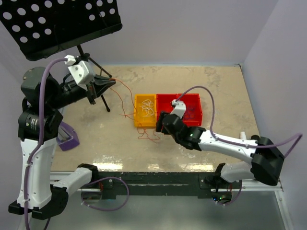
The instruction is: Untangle the cables
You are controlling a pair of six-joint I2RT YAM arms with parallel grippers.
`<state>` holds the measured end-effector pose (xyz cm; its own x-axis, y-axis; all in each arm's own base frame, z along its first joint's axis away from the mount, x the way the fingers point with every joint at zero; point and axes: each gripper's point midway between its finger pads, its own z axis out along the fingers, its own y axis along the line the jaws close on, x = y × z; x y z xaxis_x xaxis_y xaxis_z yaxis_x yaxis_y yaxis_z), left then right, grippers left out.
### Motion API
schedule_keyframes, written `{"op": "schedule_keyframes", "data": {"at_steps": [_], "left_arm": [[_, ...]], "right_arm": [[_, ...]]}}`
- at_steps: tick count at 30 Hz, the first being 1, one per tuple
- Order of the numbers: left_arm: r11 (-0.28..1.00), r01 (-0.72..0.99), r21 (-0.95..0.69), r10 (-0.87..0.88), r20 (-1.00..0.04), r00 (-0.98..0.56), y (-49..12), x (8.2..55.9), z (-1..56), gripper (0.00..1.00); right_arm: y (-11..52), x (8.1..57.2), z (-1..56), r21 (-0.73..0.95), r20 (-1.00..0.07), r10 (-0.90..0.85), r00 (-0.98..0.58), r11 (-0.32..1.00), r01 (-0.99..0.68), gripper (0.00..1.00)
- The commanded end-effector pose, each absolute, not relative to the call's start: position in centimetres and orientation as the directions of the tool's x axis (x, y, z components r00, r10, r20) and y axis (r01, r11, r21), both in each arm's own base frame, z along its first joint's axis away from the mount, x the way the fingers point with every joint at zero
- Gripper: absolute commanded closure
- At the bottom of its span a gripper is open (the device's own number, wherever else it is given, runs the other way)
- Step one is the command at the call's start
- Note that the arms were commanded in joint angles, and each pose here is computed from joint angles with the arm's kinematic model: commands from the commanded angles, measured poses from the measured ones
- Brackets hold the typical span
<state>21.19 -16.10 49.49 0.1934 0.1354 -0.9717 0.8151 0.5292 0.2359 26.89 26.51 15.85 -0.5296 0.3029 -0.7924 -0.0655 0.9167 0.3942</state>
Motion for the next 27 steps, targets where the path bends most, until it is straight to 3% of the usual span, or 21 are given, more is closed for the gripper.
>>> {"op": "schedule_keyframes", "data": {"at_steps": [1, 10, 16, 21, 27], "left_arm": [[0.565, 0.786, 0.251, 0.172, -0.967, 0.186, -15.4, 21.6, 48.6, 1.00], [0.560, 0.783, 0.270, 0.204, -0.961, 0.185, -15.0, 20.8, 48.4, 1.00], [0.559, 0.785, 0.268, 0.208, -0.961, 0.180, -15.0, 20.8, 48.1, 1.00], [0.565, 0.779, 0.274, 0.221, -0.959, 0.177, -14.8, 20.8, 47.8, 1.00], [0.572, 0.774, 0.272, 0.229, -0.959, 0.168, -14.6, 20.8, 47.3, 1.00]], "right_arm": [[27.9, 23.9, 10.8, 0.397, -0.707, 0.294, -0.643, 0.918, -0.016, 0.34], [27.0, 24.4, 7.9, 0.309, -0.708, 0.275, -0.650, 0.949, 0.065, 0.34], [27.0, 25.5, 5.7, 0.271, -0.728, 0.279, -0.626, 0.956, 0.111, 0.39], [27.0, 26.9, 5.7, 0.281, -0.763, 0.316, -0.565, 0.948, 0.150, 0.48], [27.7, 27.8, 5.8, 0.323, -0.778, 0.356, -0.518, 0.934, 0.155, 0.70]]}}
